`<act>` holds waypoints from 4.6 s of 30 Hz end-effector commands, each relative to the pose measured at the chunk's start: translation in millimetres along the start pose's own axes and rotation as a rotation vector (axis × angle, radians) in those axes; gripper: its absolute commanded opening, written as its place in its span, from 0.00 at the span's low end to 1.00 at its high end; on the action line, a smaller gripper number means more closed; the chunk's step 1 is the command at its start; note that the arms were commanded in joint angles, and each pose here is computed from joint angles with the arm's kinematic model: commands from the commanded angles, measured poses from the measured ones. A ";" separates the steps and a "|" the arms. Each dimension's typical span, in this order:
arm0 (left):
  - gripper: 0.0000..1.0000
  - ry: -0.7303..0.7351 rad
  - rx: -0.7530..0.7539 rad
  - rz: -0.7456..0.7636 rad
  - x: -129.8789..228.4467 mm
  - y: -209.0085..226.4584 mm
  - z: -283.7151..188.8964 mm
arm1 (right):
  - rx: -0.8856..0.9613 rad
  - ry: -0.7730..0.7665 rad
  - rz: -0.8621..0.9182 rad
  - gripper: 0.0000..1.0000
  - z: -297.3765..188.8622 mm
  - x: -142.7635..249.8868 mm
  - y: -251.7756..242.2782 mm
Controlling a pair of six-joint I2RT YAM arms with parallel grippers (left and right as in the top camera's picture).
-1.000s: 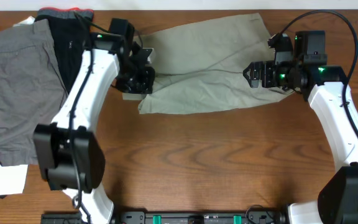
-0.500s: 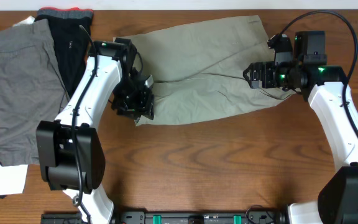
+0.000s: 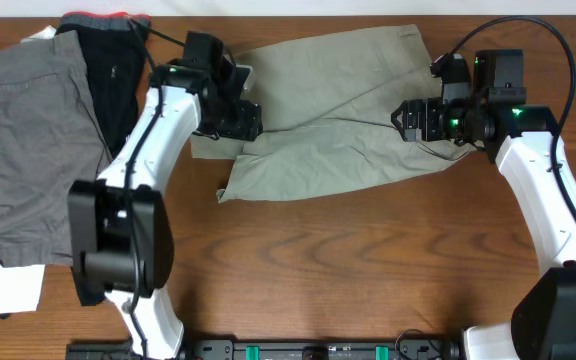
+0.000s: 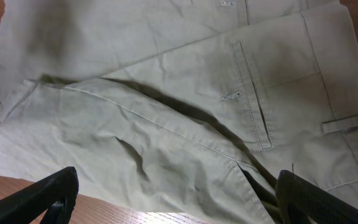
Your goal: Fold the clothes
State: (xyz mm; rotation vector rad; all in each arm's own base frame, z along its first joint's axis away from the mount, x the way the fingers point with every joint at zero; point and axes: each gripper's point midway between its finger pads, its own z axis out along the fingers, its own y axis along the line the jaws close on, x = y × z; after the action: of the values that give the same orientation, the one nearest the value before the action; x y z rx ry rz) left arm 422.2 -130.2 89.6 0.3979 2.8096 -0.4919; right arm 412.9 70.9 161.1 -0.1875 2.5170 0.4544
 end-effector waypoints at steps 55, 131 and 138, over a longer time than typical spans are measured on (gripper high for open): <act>0.88 -0.069 0.031 0.427 -21.3 -83.2 -7.7 | -0.021 0.057 -0.049 0.98 29.1 11.4 8.5; 0.17 0.097 0.098 0.619 44.1 -136.2 -53.2 | -0.076 0.168 0.011 0.53 76.3 38.9 -0.1; 0.17 0.086 0.090 0.634 41.0 -132.7 -42.8 | -0.073 0.138 -0.004 0.65 84.1 32.2 -2.0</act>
State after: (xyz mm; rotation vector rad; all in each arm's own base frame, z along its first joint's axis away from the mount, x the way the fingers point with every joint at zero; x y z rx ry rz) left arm 331.8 -226.5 165.2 1.2808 2.5270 -0.4738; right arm 425.2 96.1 73.5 -0.2544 2.6591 0.5433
